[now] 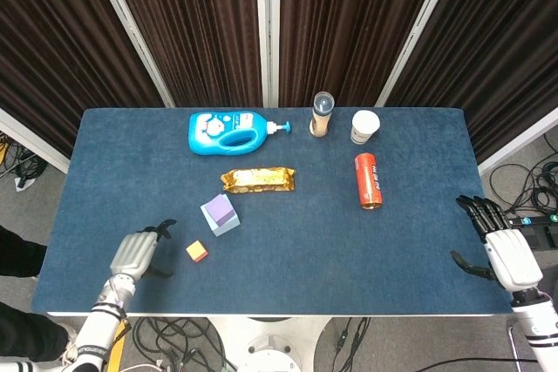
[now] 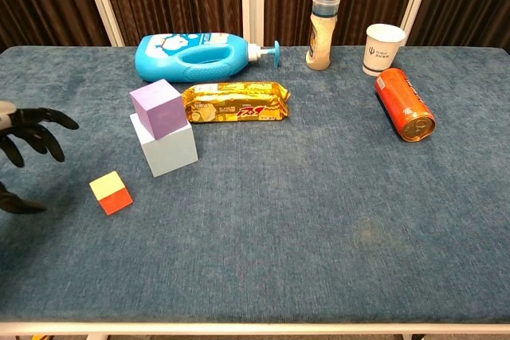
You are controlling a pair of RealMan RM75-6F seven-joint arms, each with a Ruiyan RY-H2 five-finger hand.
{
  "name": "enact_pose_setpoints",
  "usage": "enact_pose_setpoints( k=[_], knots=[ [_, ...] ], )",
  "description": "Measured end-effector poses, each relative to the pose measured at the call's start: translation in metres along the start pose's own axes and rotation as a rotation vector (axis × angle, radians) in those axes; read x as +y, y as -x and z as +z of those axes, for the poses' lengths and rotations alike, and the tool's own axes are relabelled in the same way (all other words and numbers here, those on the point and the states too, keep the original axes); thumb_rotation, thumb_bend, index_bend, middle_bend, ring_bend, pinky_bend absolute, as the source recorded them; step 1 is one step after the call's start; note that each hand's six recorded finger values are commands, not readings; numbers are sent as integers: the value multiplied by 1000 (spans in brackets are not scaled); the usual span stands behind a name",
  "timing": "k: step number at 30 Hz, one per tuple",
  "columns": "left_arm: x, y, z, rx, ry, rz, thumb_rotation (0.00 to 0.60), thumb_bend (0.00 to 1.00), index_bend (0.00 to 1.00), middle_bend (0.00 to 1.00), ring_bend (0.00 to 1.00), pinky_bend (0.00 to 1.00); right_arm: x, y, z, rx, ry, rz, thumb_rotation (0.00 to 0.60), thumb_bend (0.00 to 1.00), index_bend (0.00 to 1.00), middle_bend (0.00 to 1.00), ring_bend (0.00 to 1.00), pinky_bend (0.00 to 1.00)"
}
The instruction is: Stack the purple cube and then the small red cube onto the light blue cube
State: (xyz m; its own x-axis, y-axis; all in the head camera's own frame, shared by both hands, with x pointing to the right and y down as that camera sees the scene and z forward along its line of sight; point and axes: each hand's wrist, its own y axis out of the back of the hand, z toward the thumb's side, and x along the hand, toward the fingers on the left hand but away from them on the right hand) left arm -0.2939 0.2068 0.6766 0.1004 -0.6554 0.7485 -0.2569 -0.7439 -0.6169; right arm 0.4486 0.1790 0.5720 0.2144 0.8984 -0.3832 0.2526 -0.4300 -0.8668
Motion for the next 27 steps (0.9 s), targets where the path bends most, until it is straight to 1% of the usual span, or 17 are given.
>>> enact_pose_setpoints(
  k=[4,8,20,27],
  knots=[
    [-10,-1,18,-9,39,24,600,103,214,443,285,348,0,-1,0,-3,2,3,600,197,22,73,0,0],
    [-17,-6,31,-18,42,49,600,104,214,444,286,349,3,-1,0,-2,5,-6,600,197,22,73,0,0],
    [-27,-24,37,-9,24,97,600,128,224,469,301,353,2,0,-3,-21,9,2,600,197,21,73,0,0],
    [-35,-27,38,8,47,87,600,130,224,471,301,352,3,1,-2,-24,11,0,600,197,21,73,0,0]
  ],
)
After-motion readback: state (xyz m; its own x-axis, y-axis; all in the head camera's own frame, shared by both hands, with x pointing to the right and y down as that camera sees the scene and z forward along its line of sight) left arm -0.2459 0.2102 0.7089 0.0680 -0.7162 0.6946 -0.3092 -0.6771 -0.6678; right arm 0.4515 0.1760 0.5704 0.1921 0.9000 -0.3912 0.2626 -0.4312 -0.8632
